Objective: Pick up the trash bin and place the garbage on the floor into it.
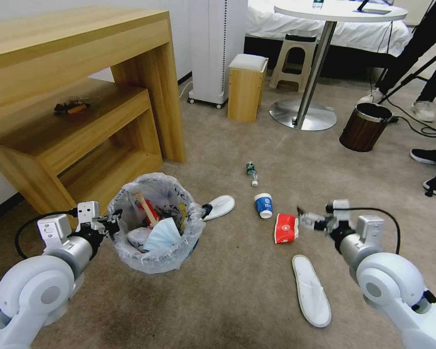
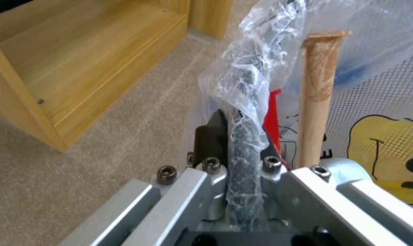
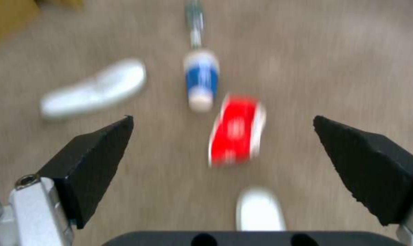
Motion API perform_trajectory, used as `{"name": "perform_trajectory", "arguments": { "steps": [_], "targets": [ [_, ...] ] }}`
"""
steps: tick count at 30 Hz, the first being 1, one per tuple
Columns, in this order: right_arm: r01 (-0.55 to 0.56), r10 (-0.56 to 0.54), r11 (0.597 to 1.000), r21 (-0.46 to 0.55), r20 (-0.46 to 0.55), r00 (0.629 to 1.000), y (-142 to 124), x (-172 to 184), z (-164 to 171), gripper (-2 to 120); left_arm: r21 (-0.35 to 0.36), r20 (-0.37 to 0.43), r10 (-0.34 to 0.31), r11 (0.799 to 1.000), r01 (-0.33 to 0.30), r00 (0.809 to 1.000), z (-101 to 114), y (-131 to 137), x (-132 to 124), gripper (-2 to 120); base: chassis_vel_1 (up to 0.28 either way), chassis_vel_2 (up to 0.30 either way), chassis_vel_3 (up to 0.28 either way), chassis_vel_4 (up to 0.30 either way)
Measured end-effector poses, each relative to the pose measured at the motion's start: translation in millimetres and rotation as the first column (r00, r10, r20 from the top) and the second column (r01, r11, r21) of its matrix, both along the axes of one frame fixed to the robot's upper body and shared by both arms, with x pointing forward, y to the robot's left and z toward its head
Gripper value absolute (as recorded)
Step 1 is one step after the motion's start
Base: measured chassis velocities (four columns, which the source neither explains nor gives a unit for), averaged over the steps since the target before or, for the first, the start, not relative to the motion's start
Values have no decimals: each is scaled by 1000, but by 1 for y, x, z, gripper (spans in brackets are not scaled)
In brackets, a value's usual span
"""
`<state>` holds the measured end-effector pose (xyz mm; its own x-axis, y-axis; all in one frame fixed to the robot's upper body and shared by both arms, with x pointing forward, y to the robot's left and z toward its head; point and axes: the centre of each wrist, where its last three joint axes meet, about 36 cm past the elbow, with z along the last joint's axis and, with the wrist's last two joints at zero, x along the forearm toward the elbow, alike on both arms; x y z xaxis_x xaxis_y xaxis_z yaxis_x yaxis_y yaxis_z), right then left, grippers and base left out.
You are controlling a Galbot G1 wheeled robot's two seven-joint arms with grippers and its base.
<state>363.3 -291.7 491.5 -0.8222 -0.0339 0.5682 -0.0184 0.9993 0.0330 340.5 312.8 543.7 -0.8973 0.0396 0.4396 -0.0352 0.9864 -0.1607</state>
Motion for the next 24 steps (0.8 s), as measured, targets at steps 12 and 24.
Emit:
{"name": "perform_trajectory", "arguments": {
  "steps": [12,24],
  "targets": [
    [56,-50,998,11,-295,954,-2,-7,-61,100,3,4,-1,1000,1,1000,1,1,0,0,0,0,0,0],
    [152,-110,986,70,-415,903,-17,7,-89,100,6,1,-2,1000,2,1000,0,1,0,0,0,0,0,0]
  ]
}}
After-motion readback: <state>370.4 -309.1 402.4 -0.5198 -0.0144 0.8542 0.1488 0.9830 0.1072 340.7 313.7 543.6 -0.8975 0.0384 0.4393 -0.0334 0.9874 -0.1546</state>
